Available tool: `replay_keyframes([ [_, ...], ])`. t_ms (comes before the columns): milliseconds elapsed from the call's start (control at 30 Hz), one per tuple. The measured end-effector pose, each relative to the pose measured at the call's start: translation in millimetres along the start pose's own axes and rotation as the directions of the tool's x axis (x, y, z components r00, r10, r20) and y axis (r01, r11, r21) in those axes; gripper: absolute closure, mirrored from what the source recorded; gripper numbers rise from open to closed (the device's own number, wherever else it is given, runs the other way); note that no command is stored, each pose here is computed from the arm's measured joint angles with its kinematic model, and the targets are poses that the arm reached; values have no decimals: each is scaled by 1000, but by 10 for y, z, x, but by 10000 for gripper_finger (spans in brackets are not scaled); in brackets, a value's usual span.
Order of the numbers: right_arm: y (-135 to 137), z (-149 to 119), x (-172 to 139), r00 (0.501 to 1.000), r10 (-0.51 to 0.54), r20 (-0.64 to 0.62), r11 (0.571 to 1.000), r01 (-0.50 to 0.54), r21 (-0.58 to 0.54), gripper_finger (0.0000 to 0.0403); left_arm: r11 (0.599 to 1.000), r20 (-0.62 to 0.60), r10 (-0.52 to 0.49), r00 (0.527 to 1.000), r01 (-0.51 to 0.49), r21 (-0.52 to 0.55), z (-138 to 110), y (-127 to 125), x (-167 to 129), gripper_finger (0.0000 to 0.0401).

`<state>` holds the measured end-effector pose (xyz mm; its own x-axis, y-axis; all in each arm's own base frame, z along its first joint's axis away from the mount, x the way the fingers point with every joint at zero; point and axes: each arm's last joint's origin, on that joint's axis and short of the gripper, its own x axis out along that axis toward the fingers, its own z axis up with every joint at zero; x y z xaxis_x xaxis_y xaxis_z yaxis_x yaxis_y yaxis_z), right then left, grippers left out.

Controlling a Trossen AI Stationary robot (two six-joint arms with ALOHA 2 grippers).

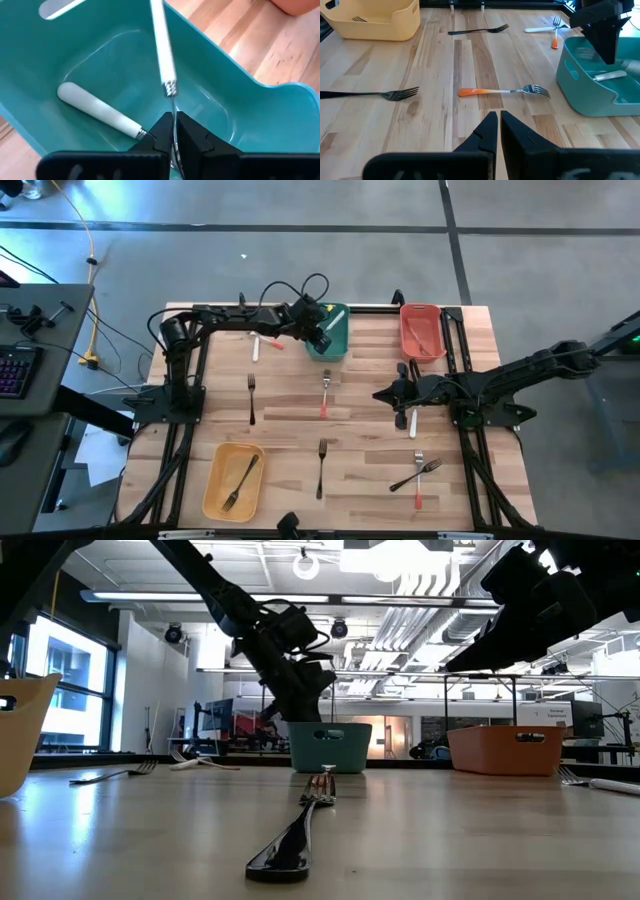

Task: Sort silverware by color (type)
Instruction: Put the white fork into the green bin, then put the black fork into the yellow bin

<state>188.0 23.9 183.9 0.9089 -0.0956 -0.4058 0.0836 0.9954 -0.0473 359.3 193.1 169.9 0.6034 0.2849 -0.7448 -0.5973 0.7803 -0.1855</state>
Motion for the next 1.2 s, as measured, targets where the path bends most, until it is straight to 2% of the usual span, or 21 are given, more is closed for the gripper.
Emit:
replay_keyframes([
  [233, 0, 0, 0, 1000, 0, 0, 1000, 0, 1, 399, 999, 5, -4, 1000, 4, 45, 13, -16, -43, 371],
  [333, 1, -2, 0, 1000, 1, -2, 1000, -1, -3, 399, 988, 20, 6, 1000, -9, 156, 37, -109, -153, 384],
  [400, 0, -8, 0, 1000, 0, -8, 1000, 0, -16, 399, 966, 39, 44, 998, -52, 252, 43, -221, -254, 396],
  [500, 0, -8, 0, 1000, 0, -8, 1000, 0, -17, 399, 941, 98, 86, 991, -113, 318, 22, -374, -418, 397],
  [600, 3, 12, 0, 1000, 8, 12, 1000, -8, -13, 399, 932, 184, 43, 982, -106, 346, -55, -504, -595, 395],
  [700, 20, 50, -2, 997, 57, 49, 998, -57, -5, 399, 923, 272, -48, 961, -62, 380, -270, -633, -715, 398],
  [833, 60, 72, -9, 986, 156, 53, 987, -158, 31, 396, 889, 347, -220, 912, 41, 456, -672, -760, -903, 400],
  [1000, 199, 203, -67, 973, 203, -109, 979, -201, 29, 380, 853, 377, -366, 851, 145, 501, -1197, -855, -1165, 400],
  [1200, 485, 365, -125, 936, 244, -254, 963, -264, -47, 368, 789, 402, -510, 760, 229, 570, -1633, -920, -1401, 400],
])
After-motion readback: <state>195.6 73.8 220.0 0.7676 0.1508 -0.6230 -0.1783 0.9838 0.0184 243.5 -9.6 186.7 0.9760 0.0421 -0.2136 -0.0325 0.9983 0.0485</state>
